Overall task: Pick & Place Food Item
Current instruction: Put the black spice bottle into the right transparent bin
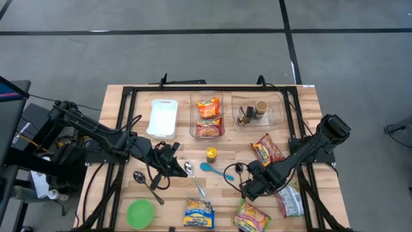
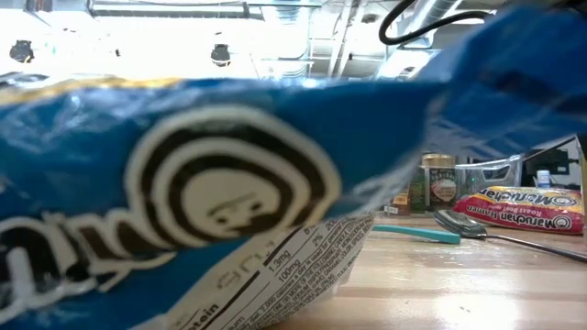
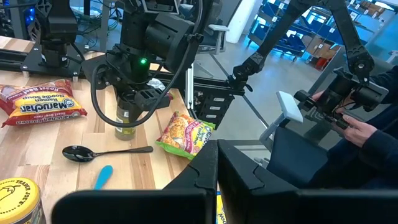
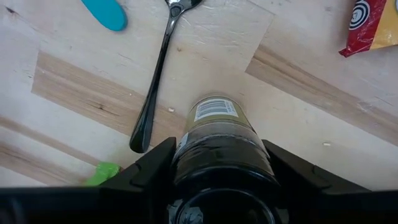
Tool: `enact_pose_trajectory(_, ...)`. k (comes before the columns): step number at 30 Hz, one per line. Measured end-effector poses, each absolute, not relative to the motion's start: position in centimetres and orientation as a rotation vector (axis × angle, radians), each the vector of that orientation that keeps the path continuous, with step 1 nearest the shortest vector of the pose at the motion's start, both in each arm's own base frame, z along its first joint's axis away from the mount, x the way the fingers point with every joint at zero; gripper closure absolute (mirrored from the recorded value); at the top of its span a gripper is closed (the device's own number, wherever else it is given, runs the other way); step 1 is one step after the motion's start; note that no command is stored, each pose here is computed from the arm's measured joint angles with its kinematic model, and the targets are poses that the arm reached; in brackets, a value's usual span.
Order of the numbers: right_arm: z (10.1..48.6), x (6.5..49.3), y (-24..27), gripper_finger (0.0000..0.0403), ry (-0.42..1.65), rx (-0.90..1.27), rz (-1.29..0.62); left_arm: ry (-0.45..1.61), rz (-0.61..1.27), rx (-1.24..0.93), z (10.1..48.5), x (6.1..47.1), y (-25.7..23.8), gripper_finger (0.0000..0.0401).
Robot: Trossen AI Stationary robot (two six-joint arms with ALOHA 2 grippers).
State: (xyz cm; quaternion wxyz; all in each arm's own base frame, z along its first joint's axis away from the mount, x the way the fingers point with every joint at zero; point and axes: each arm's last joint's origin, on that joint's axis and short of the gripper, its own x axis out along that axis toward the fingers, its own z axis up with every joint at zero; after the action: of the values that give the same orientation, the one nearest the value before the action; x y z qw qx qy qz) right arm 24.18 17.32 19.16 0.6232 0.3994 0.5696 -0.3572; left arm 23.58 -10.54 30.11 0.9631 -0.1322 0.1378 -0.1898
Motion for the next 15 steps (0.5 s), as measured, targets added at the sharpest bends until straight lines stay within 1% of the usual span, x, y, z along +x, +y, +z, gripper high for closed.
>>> enact_pose_trajectory(6,19.16,24.18,17.31,0.0196,1.309,0.915,-0.819,0.279,-0.384,-0.268,30.12,23.57,-10.53,0.0401)
enact_pose_trajectory(11,19.16,24.18,17.31,0.0209,1.308,0.916,-0.820,0.279,-0.384,-0.268,30.12,23.57,-10.53,0.0401)
enact_pose_trajectory(15,19.16,24.18,17.31,0.0206,1.308,0.916,-0.820,0.279,-0.384,-0.268,30.12,23.57,-10.53,0.0401)
